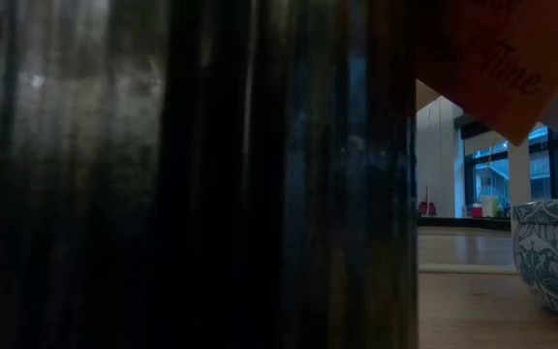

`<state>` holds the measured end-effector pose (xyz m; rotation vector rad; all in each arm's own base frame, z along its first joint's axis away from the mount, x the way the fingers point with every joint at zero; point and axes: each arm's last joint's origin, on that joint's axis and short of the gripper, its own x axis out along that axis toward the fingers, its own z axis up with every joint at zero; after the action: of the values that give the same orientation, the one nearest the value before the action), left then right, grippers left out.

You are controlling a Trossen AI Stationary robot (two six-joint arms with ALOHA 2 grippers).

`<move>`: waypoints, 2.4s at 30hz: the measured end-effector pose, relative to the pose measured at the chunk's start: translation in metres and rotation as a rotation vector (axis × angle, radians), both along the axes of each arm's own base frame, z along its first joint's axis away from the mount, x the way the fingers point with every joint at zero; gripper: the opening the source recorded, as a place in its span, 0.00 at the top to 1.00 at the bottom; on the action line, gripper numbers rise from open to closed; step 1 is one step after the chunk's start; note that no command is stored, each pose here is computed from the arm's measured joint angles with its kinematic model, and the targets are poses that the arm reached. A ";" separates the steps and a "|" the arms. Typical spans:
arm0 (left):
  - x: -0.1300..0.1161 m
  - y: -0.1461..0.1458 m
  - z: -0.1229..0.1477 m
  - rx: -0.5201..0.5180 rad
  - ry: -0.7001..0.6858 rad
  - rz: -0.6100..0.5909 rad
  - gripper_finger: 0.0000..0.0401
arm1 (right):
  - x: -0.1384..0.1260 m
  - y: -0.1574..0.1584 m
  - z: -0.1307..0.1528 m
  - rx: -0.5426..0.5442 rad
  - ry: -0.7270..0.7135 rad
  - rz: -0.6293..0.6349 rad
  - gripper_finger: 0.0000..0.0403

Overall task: Pick & Place candle stick holders
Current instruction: Put the blue patterned scented candle on the shelf aligned with the other red patterned scented candle

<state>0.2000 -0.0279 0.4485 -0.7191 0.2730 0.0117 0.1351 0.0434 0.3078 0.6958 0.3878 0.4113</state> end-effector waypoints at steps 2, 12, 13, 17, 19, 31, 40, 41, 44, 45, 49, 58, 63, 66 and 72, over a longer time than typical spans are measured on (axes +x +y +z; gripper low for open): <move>-0.001 -0.006 -0.001 -0.010 0.014 -0.035 0.64 | 0.001 0.004 0.004 0.132 0.033 0.017 0.33; -0.013 -0.039 -0.010 -0.037 0.118 -0.213 0.64 | 0.007 0.040 0.011 0.429 0.115 0.125 0.33; -0.014 -0.043 -0.010 -0.034 0.118 -0.226 0.64 | 0.008 0.046 0.010 0.444 0.134 0.134 0.33; -0.022 -0.060 -0.010 -0.006 0.114 -0.260 0.64 | 0.010 0.073 -0.001 0.490 0.268 0.173 0.33; -0.026 -0.067 -0.011 0.016 0.117 -0.264 0.64 | 0.009 0.087 -0.008 0.494 0.338 0.177 0.33; -0.036 -0.107 -0.022 0.097 0.144 -0.223 0.64 | 0.012 0.160 -0.067 0.368 0.549 -0.078 0.37; -0.025 -0.118 -0.043 0.165 0.251 -0.098 0.64 | 0.050 0.210 -0.062 -0.129 0.611 0.046 0.43; -0.024 -0.119 -0.046 0.170 0.271 -0.089 0.64 | 0.054 0.214 -0.060 -0.208 0.589 0.067 0.43; -0.022 -0.124 -0.056 0.179 0.338 -0.073 0.64 | 0.063 0.225 -0.059 -0.400 0.534 0.086 0.43; -0.022 -0.127 -0.059 0.184 0.355 -0.060 0.64 | 0.065 0.227 -0.060 -0.446 0.519 0.070 0.43; -0.025 -0.138 -0.068 0.222 0.354 0.039 0.64 | 0.074 0.232 -0.077 -0.555 0.488 -0.048 0.43; -0.035 -0.149 -0.073 0.219 0.296 0.151 0.64 | 0.098 0.241 -0.126 -0.567 0.541 -0.176 0.32; -0.039 -0.153 -0.073 0.186 0.293 0.145 0.64 | 0.101 0.243 -0.128 -0.543 0.498 -0.233 0.19; -0.041 -0.154 -0.072 0.184 0.283 0.149 0.64 | 0.103 0.241 -0.128 -0.563 0.477 -0.265 0.11; -0.042 -0.154 -0.072 0.190 0.272 0.160 0.64 | 0.109 0.236 -0.130 -0.619 0.484 -0.227 0.02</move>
<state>0.1583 -0.1820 0.3765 -0.5481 0.4667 0.2858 0.2440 0.2792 0.1778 0.2169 0.8405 -0.1087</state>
